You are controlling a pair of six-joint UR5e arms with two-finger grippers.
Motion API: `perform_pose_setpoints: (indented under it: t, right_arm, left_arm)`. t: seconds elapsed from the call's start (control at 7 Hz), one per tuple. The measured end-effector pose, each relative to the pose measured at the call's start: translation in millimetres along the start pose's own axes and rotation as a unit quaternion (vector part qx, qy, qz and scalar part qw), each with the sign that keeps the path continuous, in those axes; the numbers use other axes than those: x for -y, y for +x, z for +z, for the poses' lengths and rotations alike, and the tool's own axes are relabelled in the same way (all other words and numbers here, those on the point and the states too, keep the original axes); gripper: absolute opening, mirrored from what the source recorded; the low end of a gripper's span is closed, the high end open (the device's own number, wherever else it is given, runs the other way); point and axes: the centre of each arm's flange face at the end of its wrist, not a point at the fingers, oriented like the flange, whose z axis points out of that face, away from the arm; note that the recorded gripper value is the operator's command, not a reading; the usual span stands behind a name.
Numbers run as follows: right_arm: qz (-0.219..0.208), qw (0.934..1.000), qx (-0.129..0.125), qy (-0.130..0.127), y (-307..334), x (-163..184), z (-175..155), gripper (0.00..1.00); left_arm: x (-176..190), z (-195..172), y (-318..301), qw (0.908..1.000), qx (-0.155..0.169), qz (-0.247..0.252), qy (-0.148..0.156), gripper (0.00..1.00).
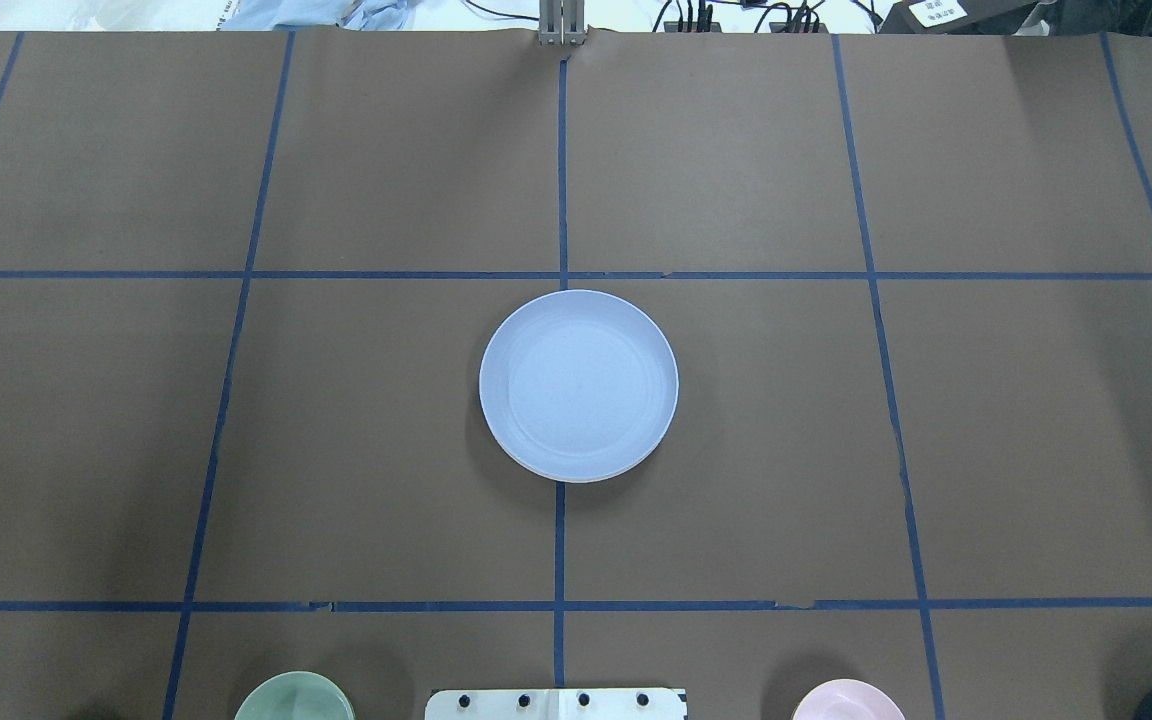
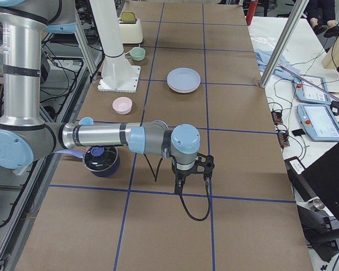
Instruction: Stack three plates with pink and blue
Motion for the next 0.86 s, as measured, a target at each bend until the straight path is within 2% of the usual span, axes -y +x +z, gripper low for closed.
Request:
perform_pose_setpoints:
  t: [0.86]
  right_arm:
    - [0.002,1.0,0.001,0.0,-0.2,0.6,-0.1,1.0]
  left_arm:
    - [-1.8,-7.0,-7.3,0.9999,0.008,-0.008,0.007,1.0]
